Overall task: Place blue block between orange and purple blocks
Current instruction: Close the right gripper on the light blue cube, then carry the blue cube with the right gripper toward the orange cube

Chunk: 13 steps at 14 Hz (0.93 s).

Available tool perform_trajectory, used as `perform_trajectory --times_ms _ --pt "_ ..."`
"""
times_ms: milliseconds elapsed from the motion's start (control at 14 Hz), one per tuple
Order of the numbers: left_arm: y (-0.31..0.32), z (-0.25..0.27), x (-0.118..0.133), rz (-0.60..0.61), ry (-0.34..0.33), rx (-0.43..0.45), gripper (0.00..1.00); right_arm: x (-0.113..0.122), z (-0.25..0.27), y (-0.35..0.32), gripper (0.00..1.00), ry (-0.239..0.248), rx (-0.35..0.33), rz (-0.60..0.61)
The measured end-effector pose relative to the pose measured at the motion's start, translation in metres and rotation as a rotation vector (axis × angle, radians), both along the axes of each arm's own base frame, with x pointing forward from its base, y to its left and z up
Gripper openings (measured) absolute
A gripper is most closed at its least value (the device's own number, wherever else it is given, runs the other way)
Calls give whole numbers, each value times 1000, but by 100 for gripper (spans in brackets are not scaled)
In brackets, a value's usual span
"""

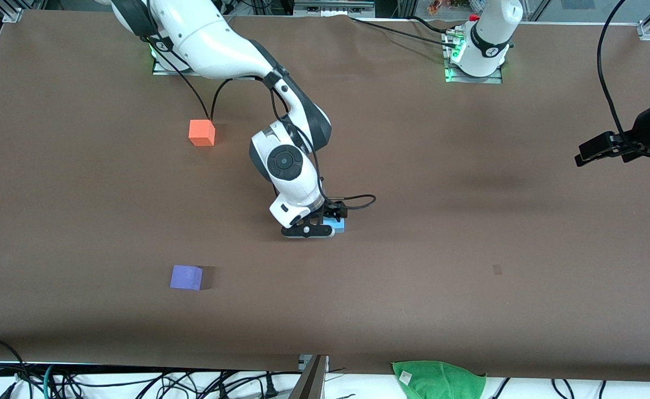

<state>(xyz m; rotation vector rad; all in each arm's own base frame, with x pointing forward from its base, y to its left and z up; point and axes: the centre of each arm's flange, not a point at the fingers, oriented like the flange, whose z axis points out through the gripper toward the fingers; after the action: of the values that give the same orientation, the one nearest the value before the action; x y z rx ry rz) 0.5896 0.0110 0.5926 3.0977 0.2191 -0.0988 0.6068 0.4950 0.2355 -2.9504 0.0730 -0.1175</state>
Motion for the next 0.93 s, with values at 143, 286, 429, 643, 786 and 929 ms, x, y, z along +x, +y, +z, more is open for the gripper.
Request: perform_trajectory --times_ms 143,286,429,643,786,929 --pt "0 -1 -2 -1 14 -1 100 -4 -9 6 100 -3 5 -18" --pt "-1 -2 -2 -3 17 -1 100 -11 -12 16 100 -10 9 -27" --pt "-2 -2 -1 -3 18 -1 100 -17 -16 25 100 -18 6 -35" --pt "1 -2 -1 1 18 -1 100 -27 -27 34 100 -44 -34 -11" --pt "-1 -3 -1 -2 19 -1 100 -28 -31 35 100 -65 -63 11" --pt "-5 -1 0 -10 14 -1 100 -26 -30 32 100 -80 -80 20"
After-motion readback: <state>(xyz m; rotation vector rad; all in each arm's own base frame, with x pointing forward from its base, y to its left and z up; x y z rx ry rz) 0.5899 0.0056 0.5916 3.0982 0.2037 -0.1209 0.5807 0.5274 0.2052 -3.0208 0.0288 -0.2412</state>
